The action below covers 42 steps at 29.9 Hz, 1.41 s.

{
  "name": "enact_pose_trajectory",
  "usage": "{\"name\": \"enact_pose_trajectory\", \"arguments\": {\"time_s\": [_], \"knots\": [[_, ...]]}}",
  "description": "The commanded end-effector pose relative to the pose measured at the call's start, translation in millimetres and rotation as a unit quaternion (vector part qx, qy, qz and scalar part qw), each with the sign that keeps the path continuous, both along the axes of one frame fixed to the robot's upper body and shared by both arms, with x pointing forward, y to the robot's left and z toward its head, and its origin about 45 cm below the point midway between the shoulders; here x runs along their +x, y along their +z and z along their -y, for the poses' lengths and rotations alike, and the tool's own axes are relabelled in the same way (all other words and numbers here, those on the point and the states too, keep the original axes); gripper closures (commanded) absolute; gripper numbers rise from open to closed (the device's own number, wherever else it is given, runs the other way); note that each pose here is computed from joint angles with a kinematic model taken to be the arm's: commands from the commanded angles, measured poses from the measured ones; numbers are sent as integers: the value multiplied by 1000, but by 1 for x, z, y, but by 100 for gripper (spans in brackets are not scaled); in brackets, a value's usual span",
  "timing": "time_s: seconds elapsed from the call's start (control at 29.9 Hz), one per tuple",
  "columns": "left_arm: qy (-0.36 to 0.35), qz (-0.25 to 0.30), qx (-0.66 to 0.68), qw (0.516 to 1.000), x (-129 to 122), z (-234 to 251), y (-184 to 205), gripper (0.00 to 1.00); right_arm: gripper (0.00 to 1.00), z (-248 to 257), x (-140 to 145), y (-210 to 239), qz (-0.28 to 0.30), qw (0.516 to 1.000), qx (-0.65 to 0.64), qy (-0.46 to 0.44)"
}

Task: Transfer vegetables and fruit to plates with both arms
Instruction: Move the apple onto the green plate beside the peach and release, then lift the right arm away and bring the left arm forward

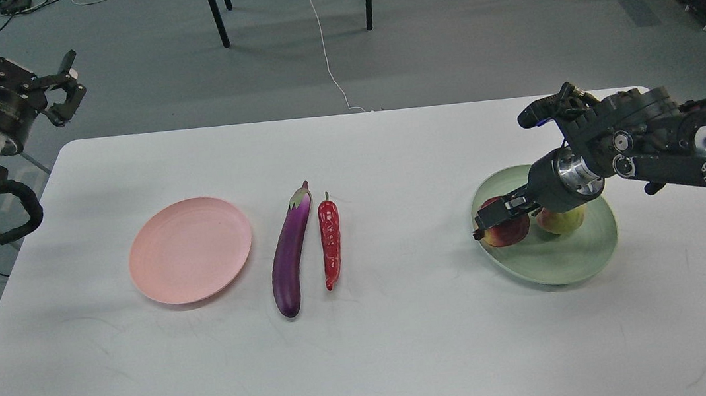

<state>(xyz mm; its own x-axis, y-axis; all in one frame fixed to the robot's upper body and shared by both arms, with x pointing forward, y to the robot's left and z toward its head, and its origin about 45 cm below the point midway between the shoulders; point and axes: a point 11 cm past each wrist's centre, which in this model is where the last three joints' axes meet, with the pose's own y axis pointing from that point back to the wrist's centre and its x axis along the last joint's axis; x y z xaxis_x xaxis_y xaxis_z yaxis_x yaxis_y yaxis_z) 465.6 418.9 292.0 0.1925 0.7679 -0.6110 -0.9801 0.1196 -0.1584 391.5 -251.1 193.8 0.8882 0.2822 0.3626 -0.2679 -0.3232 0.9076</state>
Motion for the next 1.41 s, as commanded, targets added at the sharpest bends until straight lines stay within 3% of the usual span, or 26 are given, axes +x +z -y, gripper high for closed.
{"name": "enact_pose_trajectory", "arguments": {"time_s": [0.0, 0.43, 0.6, 0.74, 0.9, 1.07, 1.37], "knots": [[-2, 1, -1, 1000, 1, 2, 0, 2, 12, 2, 1, 2, 3, 1000, 1, -4], [-10, 6, 0, 1000, 3, 6, 7, 2, 6, 7, 20, 32, 41, 998, 39, -34], [-66, 16, 51, 996, -4, 27, 24, 2, 2, 15, 58, 92, 118, 981, 124, -94], [-139, 32, 175, 974, -9, 60, 39, 2, 2, 28, 78, 115, 153, 959, 189, -148], [-228, 69, 394, 888, -21, 106, 43, 2, 2, 51, 91, 135, 147, 890, 341, -265], [-278, 92, 545, 786, -33, 143, 22, 2, 2, 72, 90, 141, 124, 820, 446, -336], [-390, 163, 729, 539, -58, 227, -40, 2, 2, 121, 79, 152, 69, 635, 633, -437]]}}
